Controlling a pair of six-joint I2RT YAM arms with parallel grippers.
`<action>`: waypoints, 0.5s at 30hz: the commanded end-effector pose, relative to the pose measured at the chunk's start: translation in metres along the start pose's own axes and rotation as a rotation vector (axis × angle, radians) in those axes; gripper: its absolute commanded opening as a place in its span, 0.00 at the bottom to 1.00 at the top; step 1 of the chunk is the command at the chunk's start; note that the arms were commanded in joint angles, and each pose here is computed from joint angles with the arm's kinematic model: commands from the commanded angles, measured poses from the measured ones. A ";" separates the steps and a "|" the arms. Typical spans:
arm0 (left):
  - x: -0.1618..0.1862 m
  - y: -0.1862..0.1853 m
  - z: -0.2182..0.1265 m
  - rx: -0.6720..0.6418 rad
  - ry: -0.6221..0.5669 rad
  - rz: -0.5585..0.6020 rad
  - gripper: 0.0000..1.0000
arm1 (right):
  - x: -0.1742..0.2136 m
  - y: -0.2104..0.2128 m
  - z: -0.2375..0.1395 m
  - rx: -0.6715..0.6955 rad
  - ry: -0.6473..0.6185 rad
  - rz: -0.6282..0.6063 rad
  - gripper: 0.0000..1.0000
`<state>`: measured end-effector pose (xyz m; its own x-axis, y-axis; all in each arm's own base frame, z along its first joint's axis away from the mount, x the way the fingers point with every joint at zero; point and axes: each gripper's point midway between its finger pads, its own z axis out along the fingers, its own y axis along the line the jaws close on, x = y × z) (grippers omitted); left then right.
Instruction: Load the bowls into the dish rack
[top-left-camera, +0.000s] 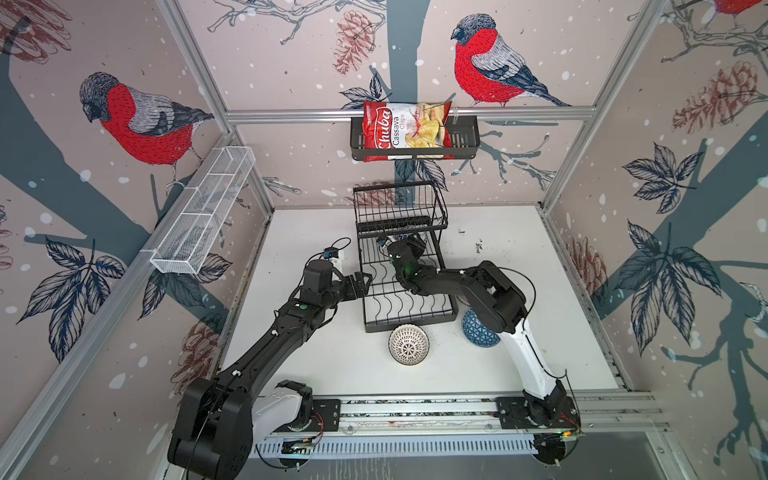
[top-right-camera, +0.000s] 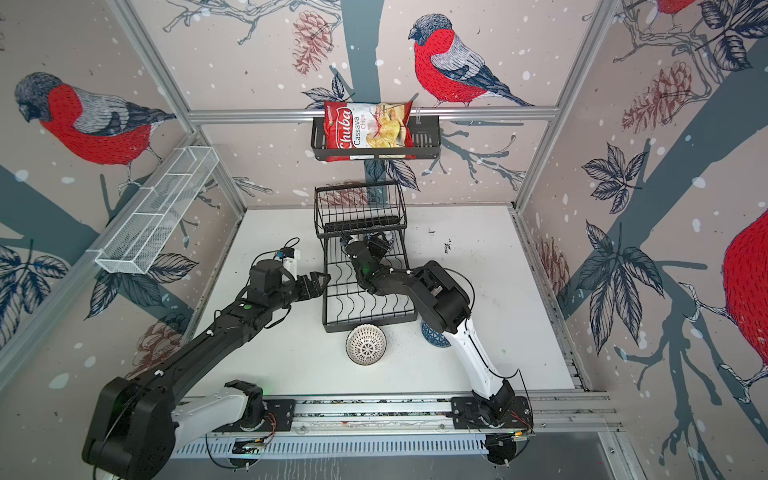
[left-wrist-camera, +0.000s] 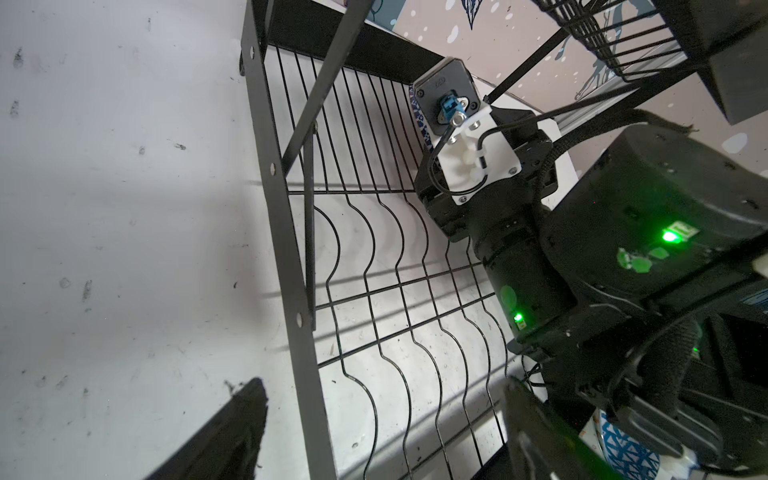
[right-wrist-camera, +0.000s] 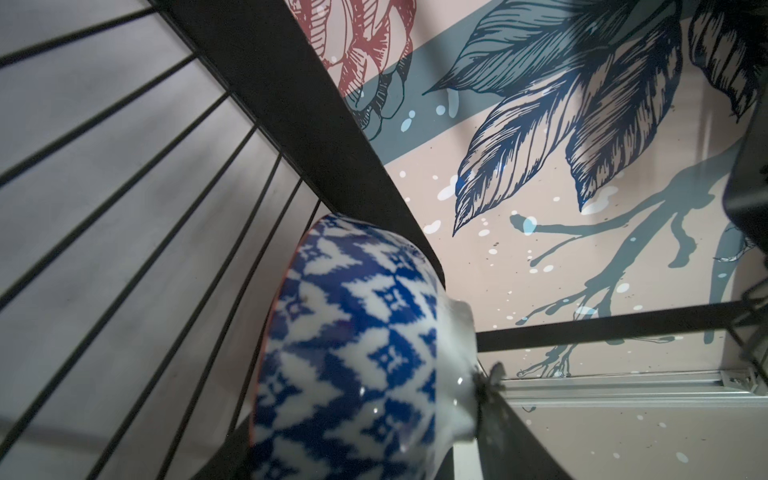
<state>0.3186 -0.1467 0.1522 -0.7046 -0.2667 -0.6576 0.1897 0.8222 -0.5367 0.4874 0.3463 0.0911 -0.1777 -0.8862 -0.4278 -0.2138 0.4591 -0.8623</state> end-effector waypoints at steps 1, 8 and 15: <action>-0.006 -0.004 -0.001 0.017 -0.018 0.009 0.87 | -0.003 0.003 0.001 -0.004 -0.007 0.035 0.70; -0.006 -0.004 -0.002 0.014 -0.016 0.009 0.87 | 0.002 0.012 0.004 -0.033 0.014 0.035 0.79; -0.004 -0.003 0.000 0.012 -0.009 0.008 0.87 | -0.002 0.010 0.004 -0.044 0.011 0.072 0.91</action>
<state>0.3187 -0.1466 0.1515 -0.7059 -0.2666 -0.6562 0.1882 0.8226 -0.5366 0.4906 0.3480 0.0851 -0.2027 -0.8689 -0.4516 -0.2280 0.4903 -0.8412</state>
